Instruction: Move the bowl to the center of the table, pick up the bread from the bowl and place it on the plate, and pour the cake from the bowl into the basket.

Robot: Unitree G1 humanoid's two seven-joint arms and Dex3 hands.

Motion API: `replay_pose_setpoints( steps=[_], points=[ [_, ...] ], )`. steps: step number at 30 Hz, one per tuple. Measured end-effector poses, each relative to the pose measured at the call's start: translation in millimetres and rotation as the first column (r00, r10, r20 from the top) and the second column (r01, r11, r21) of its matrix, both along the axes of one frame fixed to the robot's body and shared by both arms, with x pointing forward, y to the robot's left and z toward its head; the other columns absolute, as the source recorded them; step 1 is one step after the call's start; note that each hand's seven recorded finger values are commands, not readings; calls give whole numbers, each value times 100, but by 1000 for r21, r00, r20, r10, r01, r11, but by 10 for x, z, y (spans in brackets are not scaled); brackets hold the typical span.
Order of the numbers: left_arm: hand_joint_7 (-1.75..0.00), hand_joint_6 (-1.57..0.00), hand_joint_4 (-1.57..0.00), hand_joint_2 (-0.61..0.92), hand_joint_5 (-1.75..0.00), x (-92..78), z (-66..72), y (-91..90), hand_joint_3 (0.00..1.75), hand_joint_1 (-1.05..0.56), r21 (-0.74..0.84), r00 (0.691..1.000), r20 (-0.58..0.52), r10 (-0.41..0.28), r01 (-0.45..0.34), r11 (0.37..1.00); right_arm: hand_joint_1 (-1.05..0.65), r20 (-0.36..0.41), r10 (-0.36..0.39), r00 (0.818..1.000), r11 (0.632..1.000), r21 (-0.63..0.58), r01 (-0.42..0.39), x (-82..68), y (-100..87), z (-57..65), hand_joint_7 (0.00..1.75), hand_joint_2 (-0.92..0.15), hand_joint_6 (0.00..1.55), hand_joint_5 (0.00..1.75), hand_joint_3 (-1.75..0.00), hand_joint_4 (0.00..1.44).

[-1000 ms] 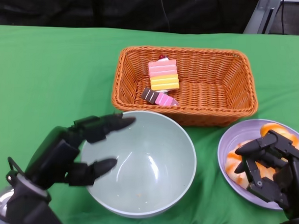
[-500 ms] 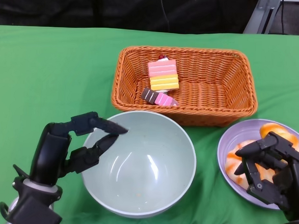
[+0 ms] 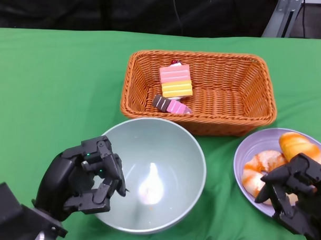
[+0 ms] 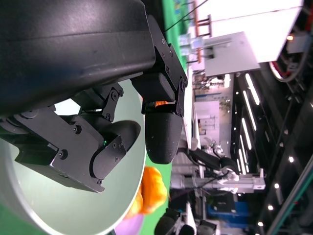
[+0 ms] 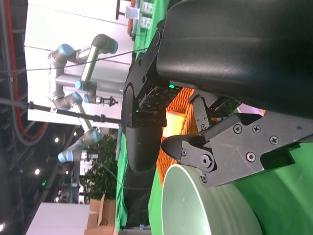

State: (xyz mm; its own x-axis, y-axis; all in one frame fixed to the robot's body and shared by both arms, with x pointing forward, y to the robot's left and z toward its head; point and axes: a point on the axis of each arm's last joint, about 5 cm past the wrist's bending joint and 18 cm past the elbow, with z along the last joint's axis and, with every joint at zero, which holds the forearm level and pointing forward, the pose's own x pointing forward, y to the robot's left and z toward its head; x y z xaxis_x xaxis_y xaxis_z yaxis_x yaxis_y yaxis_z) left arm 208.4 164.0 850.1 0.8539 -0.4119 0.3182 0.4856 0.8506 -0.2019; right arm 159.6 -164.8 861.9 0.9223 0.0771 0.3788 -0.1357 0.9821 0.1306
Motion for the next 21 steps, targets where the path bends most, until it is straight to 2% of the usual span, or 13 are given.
replay_pose_setpoints(
  steps=[6,10,21],
  points=[
    [-164,-71,-79,46,-175,-33,-53,29,133,-8,-21,998,-70,2,-3,1000,-4,-32,31,999,999,10,-31,-60,19,-34,126,-78,70,158,-72,75],
    [-165,-70,-79,46,-175,-31,-53,28,132,-9,-26,998,-63,9,-11,1000,-2,-12,33,999,999,8,-33,-50,22,3,126,-77,70,157,-76,75],
    [-157,-74,-77,47,-174,-5,-53,25,128,-7,-44,999,-40,-8,6,999,-3,-32,53,998,999,9,-53,7,29,-48,125,-76,70,156,-77,74]
  ],
)
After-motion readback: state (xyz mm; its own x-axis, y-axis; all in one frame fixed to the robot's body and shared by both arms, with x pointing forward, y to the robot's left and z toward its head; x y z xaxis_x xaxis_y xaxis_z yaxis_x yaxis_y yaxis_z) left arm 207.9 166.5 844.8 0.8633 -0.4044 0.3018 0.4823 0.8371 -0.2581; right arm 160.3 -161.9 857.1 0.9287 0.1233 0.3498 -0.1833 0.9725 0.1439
